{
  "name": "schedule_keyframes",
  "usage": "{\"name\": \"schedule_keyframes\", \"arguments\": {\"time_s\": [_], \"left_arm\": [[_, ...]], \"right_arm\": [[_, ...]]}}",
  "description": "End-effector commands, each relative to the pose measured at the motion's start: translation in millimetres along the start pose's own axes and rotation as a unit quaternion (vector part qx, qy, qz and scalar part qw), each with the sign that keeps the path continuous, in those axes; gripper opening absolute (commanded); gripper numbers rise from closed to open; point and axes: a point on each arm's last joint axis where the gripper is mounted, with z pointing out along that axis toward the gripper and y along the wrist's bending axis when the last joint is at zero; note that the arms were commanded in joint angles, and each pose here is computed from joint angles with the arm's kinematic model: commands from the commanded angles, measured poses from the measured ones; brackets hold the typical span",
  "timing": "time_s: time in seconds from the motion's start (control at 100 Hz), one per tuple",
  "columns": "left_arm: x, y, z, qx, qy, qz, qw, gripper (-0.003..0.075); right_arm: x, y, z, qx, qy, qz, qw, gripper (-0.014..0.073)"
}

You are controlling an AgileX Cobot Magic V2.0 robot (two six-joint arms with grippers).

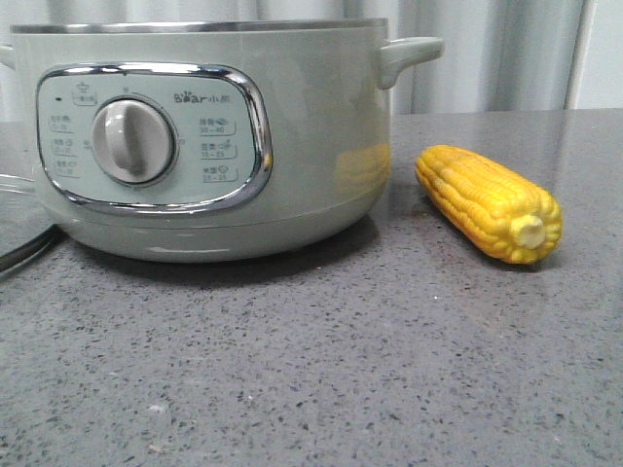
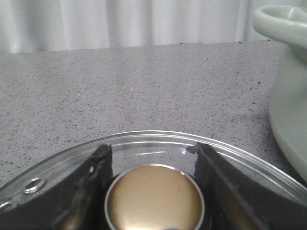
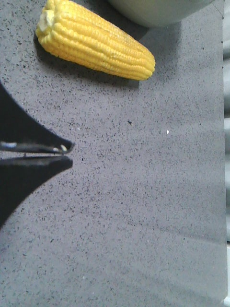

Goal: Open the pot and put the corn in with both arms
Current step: 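Carry the glass lid off the pot and lower it beside the pot, then lower the right gripper over the yellow corn cob and close it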

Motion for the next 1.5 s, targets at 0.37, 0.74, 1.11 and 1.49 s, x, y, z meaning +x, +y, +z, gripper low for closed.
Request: {"name": "schedule_keyframes", "arguments": {"time_s": [0.37, 0.74, 1.11, 1.49], "left_arm": [[-21, 1, 2, -0.004, -0.075, -0.001, 0.997, 0.0404], [-35, 1, -8, -0.004, -0.114, -0.006, 0.993, 0.0453], [-84, 0, -40, 0.016, -0.199, 0.000, 0.980, 0.0452], [-138, -2, -67, 0.029, -0.257, 0.015, 0.966, 0.0452]], "right_arm": [[-12, -1, 0, 0.005, -0.031, 0.001, 1.000, -0.0074], [-13, 0, 2, -0.003, -0.005, 0.014, 1.000, -0.0073], [-61, 11, 20, -0.055, 0.105, 0.020, 0.993, 0.0237], [-89, 57, 80, -0.159, 0.217, -0.005, 0.963, 0.0371]]}}
